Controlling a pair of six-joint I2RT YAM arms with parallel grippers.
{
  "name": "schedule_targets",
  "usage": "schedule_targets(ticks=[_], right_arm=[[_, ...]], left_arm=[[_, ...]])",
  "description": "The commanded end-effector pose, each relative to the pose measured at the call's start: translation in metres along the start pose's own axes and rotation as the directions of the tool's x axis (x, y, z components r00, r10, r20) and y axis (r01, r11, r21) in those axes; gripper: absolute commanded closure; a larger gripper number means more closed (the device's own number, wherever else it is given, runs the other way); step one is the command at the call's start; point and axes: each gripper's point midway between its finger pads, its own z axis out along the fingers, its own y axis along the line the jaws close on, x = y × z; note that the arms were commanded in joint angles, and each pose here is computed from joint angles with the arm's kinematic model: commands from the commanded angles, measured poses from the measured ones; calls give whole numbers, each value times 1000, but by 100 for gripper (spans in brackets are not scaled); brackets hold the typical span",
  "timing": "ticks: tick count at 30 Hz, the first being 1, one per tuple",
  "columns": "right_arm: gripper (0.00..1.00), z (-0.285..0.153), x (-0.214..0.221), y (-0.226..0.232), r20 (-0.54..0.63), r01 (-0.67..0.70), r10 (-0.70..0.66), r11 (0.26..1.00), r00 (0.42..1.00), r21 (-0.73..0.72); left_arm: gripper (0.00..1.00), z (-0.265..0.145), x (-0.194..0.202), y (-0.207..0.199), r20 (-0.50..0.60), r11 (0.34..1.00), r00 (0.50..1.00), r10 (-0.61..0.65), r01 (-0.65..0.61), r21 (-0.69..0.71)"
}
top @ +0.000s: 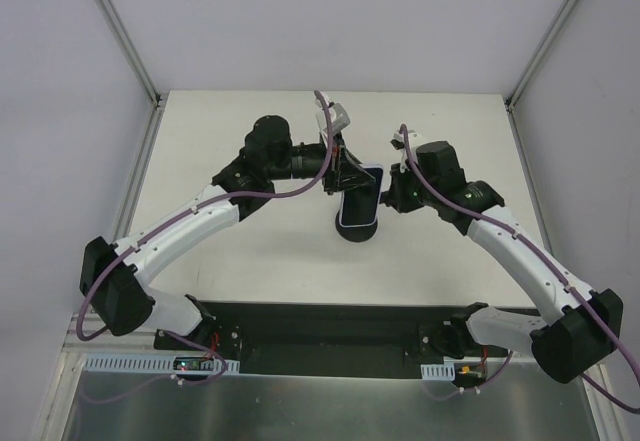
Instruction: Place the phone on the phone stand
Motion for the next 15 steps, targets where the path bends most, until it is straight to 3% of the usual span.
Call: schedule_targets(ticks=[1, 7, 15], right_arm=[[99, -8, -4, 28, 26, 44, -40, 983, 999, -176], [99, -3, 0, 31, 17, 45, -43, 979, 999, -200], [99, 2, -3, 41, 14, 26, -23, 954, 1000, -299]], left_arm=[[100, 0, -36, -48, 121, 935, 972, 202, -228, 273], [100, 4, -13, -60, 122, 835, 948, 293, -316, 450], [100, 17, -4, -57, 160, 753, 928, 336, -367, 546]])
